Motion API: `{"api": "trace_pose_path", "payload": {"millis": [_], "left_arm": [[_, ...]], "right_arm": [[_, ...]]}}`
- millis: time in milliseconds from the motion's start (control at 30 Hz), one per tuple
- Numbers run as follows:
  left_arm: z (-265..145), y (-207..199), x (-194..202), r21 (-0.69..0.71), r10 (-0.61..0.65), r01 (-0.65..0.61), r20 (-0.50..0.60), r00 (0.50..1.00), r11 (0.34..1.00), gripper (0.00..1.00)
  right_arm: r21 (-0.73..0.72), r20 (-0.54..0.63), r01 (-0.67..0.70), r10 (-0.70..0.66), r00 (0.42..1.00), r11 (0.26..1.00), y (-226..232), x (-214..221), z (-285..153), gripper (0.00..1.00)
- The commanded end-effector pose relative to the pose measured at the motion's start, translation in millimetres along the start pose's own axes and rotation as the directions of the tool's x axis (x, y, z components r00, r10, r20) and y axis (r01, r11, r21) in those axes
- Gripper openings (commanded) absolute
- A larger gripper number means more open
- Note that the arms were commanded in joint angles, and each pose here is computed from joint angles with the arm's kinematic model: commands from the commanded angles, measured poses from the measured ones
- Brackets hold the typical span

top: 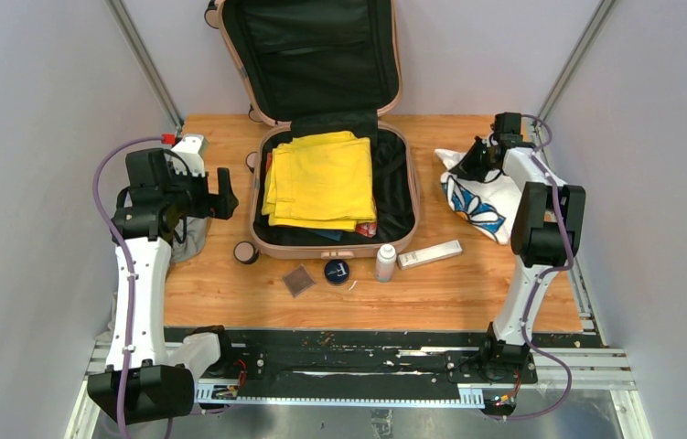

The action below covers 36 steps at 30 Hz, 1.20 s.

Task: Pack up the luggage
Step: Pick up the clothes from the corner of the board, then place the clothes in the luggage.

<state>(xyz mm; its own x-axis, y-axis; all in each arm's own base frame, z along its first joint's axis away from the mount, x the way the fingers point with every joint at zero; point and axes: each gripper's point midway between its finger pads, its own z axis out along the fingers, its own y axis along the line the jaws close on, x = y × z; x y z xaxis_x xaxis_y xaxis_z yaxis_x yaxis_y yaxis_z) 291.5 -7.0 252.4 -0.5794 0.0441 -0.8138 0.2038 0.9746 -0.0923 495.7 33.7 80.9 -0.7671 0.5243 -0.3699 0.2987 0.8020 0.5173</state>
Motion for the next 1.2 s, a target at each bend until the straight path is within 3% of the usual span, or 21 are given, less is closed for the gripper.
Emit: {"api": "trace_pose_path", "payload": {"millis": [0, 300, 667, 967, 1167], "left_arm": [[-11.5, -3.9, -9.3, -0.003, 0.022, -0.022, 0.029, 0.999, 1.0, 1.0], [-15.0, -5.3, -13.4, -0.001, 0.022, -0.022, 0.041, 0.999, 1.0, 1.0], [-17.2, -4.2, -9.6, -0.012, 0.034, -0.034, 0.038, 0.999, 0.999, 1.0], [-17.0, -4.5, -6.4, -0.008, 0.048, -0.048, 0.03, 0.998, 0.999, 1.0], [-17.9, -2.1, -4.6, -0.021, 0.061, -0.061, 0.026, 0.998, 0.998, 1.0]], "right_arm": [[-0.381, -0.01, -0.034, 0.032, 0.999, 0.924, 90.0, -5.7, -49.0, 0.0], [-0.602, -0.034, -0.044, 0.029, 0.999, 0.797, 172.6, 0.0, -93.1, 0.0], [-0.738, -0.052, 0.073, -0.165, 0.985, 0.671, 305.2, 71.8, -121.5, 0.0], [-0.737, -0.13, 0.066, -0.237, 0.963, 0.673, 364.9, 135.1, -85.0, 0.0], [-0.707, -0.172, 0.057, -0.249, 0.953, 0.705, 380.4, 172.4, -49.5, 0.0]]}}
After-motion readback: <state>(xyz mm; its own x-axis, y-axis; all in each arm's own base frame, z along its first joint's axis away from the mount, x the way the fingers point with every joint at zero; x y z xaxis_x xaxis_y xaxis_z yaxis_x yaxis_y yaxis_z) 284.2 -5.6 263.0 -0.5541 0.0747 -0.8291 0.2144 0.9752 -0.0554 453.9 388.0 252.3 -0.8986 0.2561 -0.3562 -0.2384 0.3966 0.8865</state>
